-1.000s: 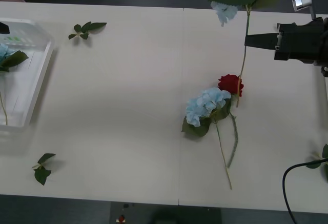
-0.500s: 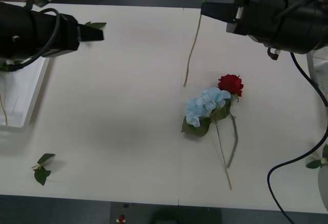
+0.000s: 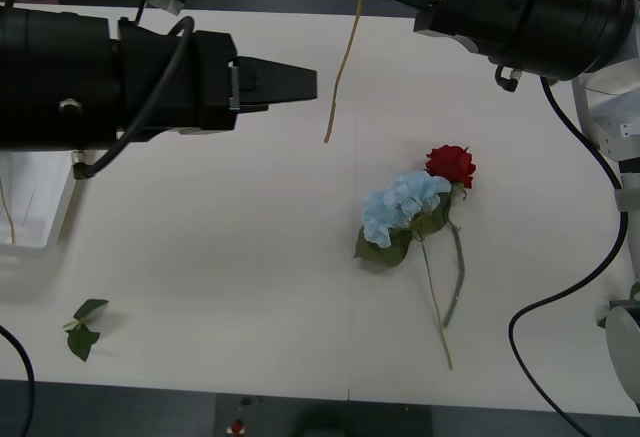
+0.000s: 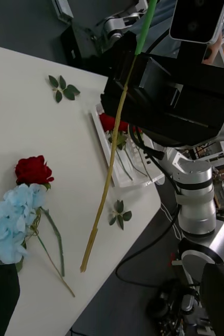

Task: Put the red flowers into the right box and the blue flowers into the left box

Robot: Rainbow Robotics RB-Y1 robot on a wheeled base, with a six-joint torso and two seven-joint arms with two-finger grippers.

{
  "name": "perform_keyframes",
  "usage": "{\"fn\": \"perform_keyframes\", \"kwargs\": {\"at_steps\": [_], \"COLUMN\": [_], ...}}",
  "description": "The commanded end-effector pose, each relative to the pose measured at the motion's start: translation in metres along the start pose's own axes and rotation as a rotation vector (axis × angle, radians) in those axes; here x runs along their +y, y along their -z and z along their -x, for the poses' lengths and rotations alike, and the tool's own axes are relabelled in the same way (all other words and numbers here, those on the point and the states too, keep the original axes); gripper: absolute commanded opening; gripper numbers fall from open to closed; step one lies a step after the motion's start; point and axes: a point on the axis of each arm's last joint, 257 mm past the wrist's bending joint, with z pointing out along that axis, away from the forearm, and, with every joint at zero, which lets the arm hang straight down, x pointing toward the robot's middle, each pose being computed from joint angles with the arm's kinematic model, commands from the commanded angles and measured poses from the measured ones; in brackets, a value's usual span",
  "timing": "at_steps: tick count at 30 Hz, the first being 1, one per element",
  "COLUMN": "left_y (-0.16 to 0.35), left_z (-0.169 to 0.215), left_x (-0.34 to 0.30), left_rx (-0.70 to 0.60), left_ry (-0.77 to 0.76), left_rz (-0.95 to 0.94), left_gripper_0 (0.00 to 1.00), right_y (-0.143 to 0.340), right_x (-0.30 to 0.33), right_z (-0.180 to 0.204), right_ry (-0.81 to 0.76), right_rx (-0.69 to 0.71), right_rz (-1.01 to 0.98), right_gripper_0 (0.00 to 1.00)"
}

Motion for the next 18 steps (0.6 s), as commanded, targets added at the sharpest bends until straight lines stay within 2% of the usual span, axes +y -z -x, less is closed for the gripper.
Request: {"fn": "perform_keyframes", "kwargs": {"at_steps": [1,11,13,14,15,16,18], "left_y": [-0.037,-0.086,-0.089,-0.091,-0.091,-0.091,-0.090], "left_z": [0.005,0.019,0.020,0.021,0.021,0.021,0.022], "left_x": [-0.021,-0.024,-0.025,-0.024,-0.023,-0.023,-0.022], "left_rx": [-0.049,-0.095,-0.102,-0.106,-0.107,-0.108,-0.110], "left_ry": [-0.026,-0.069,-0.074,-0.081,-0.081,-0.083,-0.089], "left_rz": [-0.033,-0.021,-0.026,-0.017,-0.015,-0.014,-0.010], "left_gripper_0": [1.00,1.00,0.75,0.34,0.12,0.00,0.00], "right_y": [-0.007,-0.007,-0.007,-0.007,-0.007,-0.007,-0.007], "right_x": [0.015,0.015,0.015,0.015,0.015,0.015,0.015], "right_z": [0.007,0.007,0.007,0.007,0.007,0.007,0.007], "right_ry": [-0.011,-0.011,-0.011,-0.011,-0.011,-0.011,-0.011], "right_rx": [0.001,0.001,0.001,0.001,0.001,0.001,0.001], "right_rz": [0.035,0.035,0.035,0.035,0.035,0.035,0.035], "right_gripper_0": [0.00,0.00,0.00,0.00,0.00,0.00,0.00]}}
